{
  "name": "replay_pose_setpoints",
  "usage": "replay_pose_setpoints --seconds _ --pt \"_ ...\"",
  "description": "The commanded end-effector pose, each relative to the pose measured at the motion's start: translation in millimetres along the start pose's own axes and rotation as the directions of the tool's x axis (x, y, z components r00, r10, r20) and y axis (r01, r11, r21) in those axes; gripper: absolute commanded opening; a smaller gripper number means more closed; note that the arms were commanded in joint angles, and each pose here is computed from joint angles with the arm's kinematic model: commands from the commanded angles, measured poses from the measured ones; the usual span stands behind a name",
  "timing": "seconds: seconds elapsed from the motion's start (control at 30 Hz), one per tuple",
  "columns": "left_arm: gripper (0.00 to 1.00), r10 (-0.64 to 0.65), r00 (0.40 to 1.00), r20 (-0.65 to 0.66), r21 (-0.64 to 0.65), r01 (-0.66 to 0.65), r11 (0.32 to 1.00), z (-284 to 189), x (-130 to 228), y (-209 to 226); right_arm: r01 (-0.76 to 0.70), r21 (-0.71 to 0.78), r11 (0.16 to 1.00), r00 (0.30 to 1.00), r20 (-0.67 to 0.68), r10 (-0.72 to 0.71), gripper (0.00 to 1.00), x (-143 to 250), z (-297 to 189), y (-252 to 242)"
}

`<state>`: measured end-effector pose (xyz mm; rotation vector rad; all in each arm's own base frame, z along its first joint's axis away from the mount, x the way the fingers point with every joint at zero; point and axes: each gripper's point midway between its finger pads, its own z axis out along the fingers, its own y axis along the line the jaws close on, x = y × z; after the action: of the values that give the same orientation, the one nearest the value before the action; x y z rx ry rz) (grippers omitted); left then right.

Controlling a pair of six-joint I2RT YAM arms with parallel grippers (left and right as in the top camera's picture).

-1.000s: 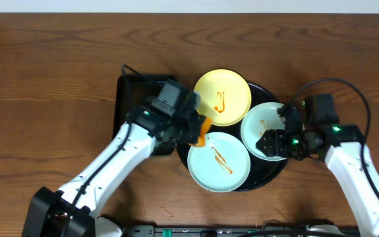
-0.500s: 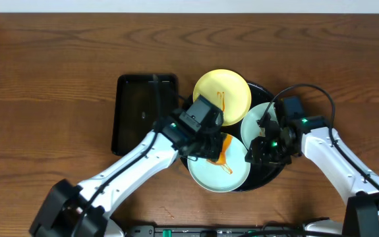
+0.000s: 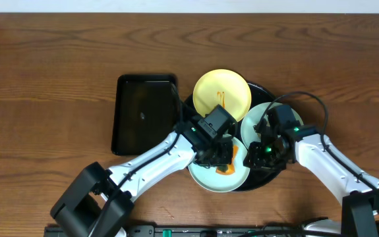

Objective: Clean dirty plates on tray and stack at the side

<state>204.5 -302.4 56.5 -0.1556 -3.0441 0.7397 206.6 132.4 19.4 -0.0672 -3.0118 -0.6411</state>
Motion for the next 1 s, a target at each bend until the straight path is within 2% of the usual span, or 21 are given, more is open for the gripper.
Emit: replay_pose_setpoints --seconds 0.0,0.33,0.7,0.97 --pt "0.08 0.0 1.0 -0.007 0.023 0.001 1.0 1.8 5.2 -10.9 -0.036 0.004 0.999 0.999 -0.014 0.036 0.26 5.3 7.6 -1.7" --pt "0.08 -0.114 0.993 0.028 -0.005 0.114 0.993 6.0 7.9 -15.0 -0.036 0.002 0.999 0.999 -0.007 0.036 0.15 4.1 8.2 -1.5" --pt "0.07 -0.176 0.982 0.068 -0.009 0.177 0.984 5.9 1.0 -14.1 -0.037 0.001 0.999 0.999 -0.008 0.037 0.02 4.3 8.2 -1.4" --pt "0.08 -0.2 0.977 0.071 -0.015 0.201 0.979 7.5 0.5 -12.3 -0.037 0.001 0.999 0.999 -0.009 0.037 0.01 4.4 8.2 -1.4"
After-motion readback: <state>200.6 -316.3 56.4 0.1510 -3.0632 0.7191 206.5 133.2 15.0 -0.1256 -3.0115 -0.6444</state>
